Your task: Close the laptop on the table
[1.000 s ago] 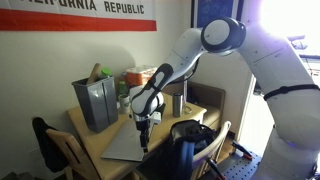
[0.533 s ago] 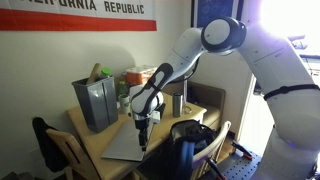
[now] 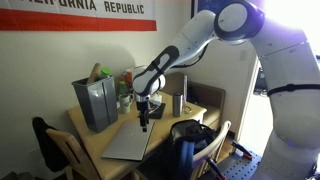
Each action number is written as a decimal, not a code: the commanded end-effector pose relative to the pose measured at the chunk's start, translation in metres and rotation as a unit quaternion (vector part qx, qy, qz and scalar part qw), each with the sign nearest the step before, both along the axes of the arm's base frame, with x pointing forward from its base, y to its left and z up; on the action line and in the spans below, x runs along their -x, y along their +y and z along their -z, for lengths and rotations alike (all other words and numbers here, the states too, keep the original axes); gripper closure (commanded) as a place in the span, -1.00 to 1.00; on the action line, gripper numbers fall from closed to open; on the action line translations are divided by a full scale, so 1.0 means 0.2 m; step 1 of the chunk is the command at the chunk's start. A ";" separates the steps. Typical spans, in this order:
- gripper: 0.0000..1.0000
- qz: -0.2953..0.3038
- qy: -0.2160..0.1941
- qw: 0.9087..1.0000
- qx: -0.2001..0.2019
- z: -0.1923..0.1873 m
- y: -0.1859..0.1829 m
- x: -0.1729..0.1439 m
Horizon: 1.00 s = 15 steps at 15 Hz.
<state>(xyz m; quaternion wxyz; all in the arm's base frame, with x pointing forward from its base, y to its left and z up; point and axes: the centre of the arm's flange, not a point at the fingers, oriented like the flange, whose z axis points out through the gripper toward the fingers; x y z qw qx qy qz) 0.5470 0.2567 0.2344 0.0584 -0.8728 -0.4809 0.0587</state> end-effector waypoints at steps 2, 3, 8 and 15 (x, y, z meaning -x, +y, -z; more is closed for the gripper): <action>-1.00 0.034 -0.029 0.999 0.005 -0.48 -0.16 0.00; -1.00 0.043 -0.036 0.998 0.006 -0.57 -0.19 0.00; -1.00 0.096 -0.063 0.993 0.032 -0.93 -0.35 0.02; -1.00 0.160 -0.064 0.983 0.057 -1.10 -0.47 0.07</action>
